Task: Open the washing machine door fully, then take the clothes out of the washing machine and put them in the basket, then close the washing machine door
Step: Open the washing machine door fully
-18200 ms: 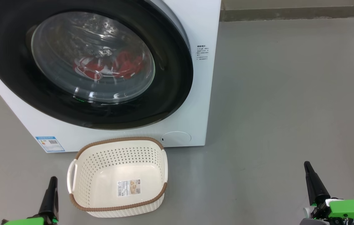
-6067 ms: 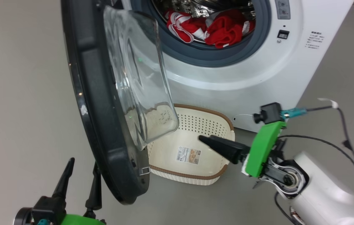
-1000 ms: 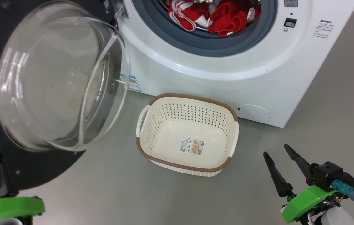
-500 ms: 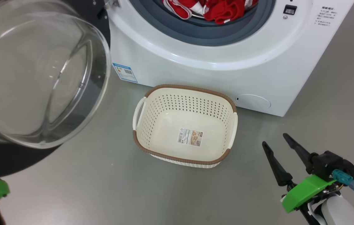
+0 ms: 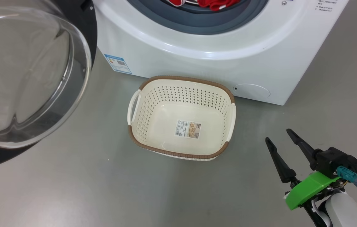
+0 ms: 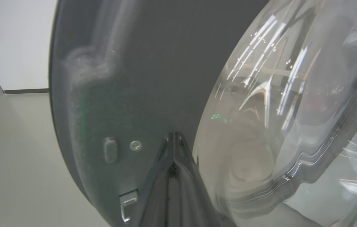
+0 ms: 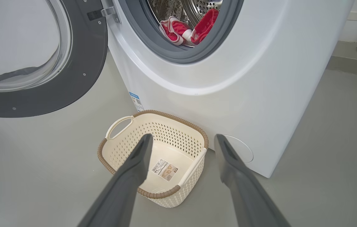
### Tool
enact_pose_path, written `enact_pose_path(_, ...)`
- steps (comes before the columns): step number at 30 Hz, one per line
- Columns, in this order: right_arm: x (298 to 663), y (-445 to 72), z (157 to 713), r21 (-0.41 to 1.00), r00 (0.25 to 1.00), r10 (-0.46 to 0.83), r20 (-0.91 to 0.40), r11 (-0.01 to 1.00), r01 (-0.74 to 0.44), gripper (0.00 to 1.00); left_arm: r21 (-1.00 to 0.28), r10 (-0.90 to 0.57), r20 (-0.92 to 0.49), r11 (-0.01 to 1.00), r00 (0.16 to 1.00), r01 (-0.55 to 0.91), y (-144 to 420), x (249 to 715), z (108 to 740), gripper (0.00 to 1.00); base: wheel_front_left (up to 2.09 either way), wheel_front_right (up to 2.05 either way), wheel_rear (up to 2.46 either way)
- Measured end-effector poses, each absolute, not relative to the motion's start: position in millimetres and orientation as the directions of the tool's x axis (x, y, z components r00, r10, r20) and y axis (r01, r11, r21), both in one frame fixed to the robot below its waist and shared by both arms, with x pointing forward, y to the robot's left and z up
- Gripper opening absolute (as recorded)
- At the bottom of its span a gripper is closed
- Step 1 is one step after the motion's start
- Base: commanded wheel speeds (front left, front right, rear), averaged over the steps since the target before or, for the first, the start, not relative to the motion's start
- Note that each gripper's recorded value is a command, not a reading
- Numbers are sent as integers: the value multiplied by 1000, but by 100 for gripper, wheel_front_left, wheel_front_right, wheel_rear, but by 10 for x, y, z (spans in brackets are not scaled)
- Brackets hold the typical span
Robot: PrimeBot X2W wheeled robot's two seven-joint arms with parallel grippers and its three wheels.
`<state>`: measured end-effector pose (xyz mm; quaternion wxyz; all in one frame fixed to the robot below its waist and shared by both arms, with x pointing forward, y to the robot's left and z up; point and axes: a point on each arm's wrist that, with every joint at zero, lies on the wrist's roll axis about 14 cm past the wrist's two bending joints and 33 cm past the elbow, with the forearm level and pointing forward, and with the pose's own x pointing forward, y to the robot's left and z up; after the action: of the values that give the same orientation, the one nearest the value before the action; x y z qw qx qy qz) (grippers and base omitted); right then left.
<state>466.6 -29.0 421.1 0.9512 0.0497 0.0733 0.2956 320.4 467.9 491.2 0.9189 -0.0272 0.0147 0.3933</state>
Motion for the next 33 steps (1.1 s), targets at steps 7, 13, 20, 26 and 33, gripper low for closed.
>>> enact_pose_path(7, 4662, -319, 4221, 134, 819, 563, -111, 825, -549, 100, -40, 726, -67, 683, 684, -729, 4736, 3210, 4886, 0, 0, 0, 0)
enact_pose_path(13, 4642, -298, 4334, 127, 822, 563, -90, 825, -551, 100, -62, 712, -49, 698, 700, -714, 4712, 3182, 4956, 0, 0, 0, 0)
enact_pose_path(20, 4617, -275, 4486, 117, 825, 563, -59, 824, -554, 100, -85, 698, -36, 711, 715, -698, 4537, 3026, 4919, 42, 0, 0, 0)
enact_pose_path(26, 4583, -263, 4595, 114, 828, 559, -37, 826, -552, 100, -106, 659, -33, 745, 751, -659, 4244, 2938, 4842, 100, 0, 0, 0)
enact_pose_path(33, 4514, -401, 4627, 109, 849, 527, -39, 847, -520, 100, -132, 587, -40, 799, 809, -586, 3874, 2929, 4761, 100, 0, 0, 0)
